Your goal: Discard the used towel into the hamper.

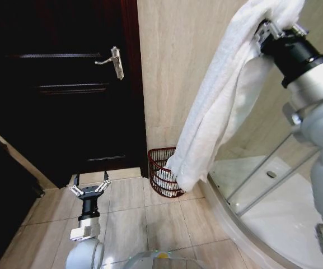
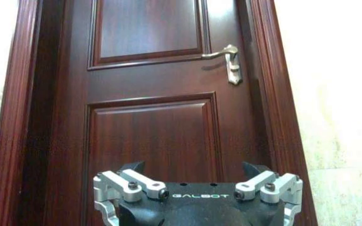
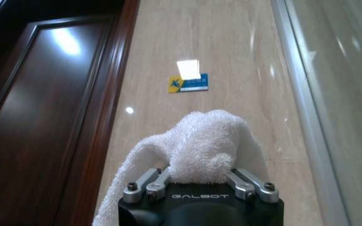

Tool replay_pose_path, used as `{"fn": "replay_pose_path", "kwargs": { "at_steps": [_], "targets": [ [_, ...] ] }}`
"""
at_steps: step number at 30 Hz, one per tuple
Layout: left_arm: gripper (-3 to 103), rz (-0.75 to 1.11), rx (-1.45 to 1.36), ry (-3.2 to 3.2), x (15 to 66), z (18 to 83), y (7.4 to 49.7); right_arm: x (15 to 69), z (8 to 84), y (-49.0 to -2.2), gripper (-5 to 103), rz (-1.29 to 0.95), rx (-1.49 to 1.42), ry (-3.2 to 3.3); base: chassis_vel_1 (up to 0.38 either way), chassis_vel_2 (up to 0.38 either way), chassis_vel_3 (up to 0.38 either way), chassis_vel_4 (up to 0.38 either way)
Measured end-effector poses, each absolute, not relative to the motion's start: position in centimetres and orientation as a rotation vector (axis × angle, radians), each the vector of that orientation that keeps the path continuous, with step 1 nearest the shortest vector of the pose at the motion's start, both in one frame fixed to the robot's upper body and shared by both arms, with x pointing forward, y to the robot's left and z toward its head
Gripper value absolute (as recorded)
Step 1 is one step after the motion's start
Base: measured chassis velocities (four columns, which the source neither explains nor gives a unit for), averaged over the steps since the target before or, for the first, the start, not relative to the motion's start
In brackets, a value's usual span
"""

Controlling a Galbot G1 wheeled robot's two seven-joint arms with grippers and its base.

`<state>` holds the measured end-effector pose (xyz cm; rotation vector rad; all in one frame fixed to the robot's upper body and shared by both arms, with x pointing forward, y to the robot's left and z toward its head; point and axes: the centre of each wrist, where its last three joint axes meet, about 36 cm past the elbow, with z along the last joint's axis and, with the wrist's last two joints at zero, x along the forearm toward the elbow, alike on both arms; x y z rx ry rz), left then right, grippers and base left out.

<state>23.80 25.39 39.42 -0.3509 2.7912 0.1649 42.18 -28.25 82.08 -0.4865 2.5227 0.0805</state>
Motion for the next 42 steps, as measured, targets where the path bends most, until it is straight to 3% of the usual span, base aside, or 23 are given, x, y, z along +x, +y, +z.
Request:
{"fn": "replay_pose_path", "kwargs": {
  "at_steps": [6, 17, 25, 34, 42],
  "targets": [
    [100, 0.159, -0.347, 2.797, 24.1, 39.9, 25.2, 47.0, 84.3, -26.1, 20, 0.133, -0.492, 2.513, 0.0, 0.0, 0.0, 0.0],
    [100, 0.167, -0.329, 2.804, 24.3, 40.1, 24.9, 50.0, 89.2, -25.6, 20, 0.154, -0.464, 2.473, 0.0, 0.0, 0.0, 0.0],
    [100, 0.167, -0.346, 2.803, 24.9, 39.1, 25.1, 55.2, 83.2, -21.7, 20, 0.213, -0.539, 2.597, 0.0, 0.0, 0.0, 0.0],
    [100, 0.163, -0.341, 2.786, 24.7, 38.9, 25.1, 59.2, 77.6, -20.5, 20, 0.243, -0.513, 2.677, 0.0, 0.0, 0.0, 0.0],
    [100, 0.135, -0.349, 2.776, 24.5, 39.0, 25.4, 59.4, 84.8, -19.8, 20, 0.198, -0.483, 2.599, 0.0, 0.0, 0.0, 0.0]
  ]
}}
